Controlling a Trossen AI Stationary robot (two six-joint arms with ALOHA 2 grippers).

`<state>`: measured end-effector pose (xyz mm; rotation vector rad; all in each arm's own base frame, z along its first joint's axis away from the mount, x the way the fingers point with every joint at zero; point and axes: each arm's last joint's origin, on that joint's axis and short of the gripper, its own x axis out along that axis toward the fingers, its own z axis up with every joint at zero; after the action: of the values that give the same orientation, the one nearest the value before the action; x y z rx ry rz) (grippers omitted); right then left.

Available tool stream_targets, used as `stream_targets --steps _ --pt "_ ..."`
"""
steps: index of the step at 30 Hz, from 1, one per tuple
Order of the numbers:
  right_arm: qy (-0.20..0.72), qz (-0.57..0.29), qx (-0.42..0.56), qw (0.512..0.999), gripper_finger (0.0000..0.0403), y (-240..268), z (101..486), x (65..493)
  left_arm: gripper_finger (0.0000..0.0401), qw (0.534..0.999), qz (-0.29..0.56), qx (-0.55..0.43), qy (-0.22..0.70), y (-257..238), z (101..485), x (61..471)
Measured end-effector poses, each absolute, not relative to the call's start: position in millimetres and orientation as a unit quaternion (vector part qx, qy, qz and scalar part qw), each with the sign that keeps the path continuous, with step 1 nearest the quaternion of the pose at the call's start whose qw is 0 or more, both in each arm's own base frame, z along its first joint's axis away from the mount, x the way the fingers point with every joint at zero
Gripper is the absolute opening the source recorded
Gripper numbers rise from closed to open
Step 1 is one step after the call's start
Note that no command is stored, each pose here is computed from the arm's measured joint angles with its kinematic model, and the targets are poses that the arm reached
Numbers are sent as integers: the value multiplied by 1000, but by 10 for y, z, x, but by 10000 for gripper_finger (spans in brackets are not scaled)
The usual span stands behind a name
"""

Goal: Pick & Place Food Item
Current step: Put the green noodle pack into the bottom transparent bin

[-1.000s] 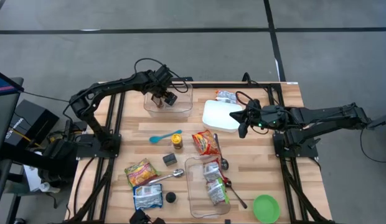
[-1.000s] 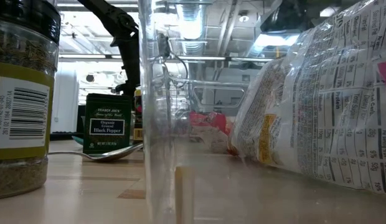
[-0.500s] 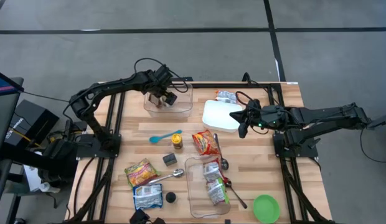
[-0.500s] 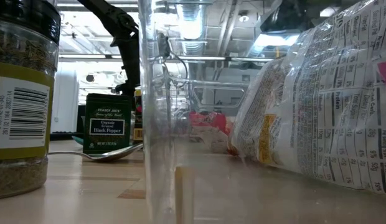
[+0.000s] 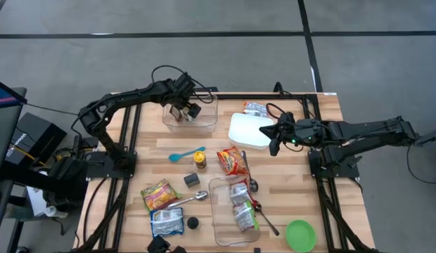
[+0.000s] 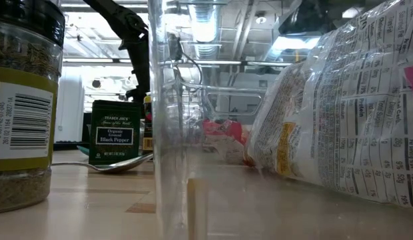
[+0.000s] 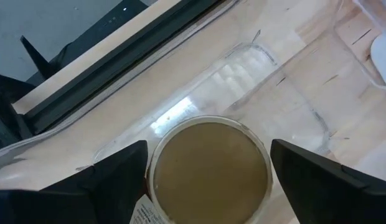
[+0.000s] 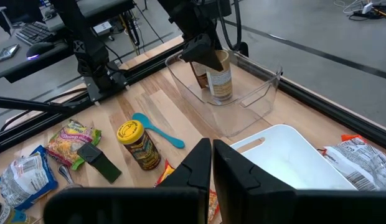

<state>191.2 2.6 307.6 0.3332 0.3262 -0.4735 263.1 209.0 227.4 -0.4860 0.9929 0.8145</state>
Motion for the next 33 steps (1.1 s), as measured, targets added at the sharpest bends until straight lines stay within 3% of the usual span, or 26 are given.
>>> stream_targets --steps 8,19,25,33 --pt "161 -232 162 946 11 26 3075 1912 321 803 383 -215 403 1999 2625 2519" --pt "161 -232 161 946 11 26 3076 1912 301 867 378 -217 242 1587 3400 2238" --pt "161 -232 161 946 11 26 3075 1912 290 899 339 -211 179 1262 3689 2147" --pt "176 -239 157 942 11 13 3046 1897 272 933 255 -193 165 824 3817 2204"
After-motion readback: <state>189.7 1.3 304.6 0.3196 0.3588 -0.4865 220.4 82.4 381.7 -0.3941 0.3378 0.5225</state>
